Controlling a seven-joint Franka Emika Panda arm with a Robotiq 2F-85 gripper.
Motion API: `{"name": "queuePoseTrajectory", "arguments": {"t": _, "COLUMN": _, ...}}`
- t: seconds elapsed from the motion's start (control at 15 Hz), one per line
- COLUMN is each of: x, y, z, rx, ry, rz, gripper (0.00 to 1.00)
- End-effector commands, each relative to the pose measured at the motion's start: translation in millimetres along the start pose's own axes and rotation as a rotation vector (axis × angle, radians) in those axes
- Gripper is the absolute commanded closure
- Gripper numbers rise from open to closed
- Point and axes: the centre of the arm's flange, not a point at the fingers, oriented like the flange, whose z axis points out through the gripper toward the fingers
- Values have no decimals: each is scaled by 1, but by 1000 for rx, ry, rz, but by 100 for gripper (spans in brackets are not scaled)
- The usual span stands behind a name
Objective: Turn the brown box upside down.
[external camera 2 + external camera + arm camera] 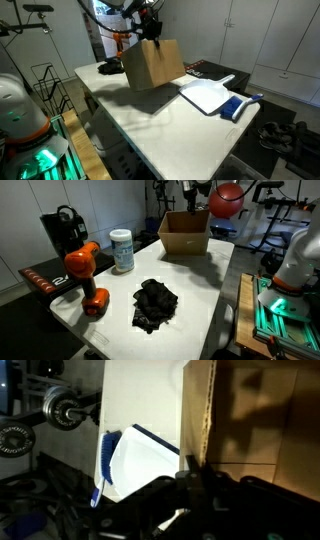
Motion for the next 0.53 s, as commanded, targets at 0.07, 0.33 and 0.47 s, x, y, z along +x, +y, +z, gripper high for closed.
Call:
{"name": "queuePoseTrajectory", "arguments": {"t": 0.07, "x": 1, "y": -4, "z": -5, "rx": -8, "ry": 8, "rz": -4, "gripper": 95}}
{"name": "queuePoseTrajectory", "arguments": {"t": 0.33, "x": -3, "y": -5, "z": -4, "rx": -61, "ry": -3, "rz": -24, "gripper": 99}}
{"name": "queuePoseTrajectory", "arguments": {"t": 0.47, "x": -7, "y": -14, "z": -14, "rx": -183, "ry": -19, "rz": -54, "gripper": 99}}
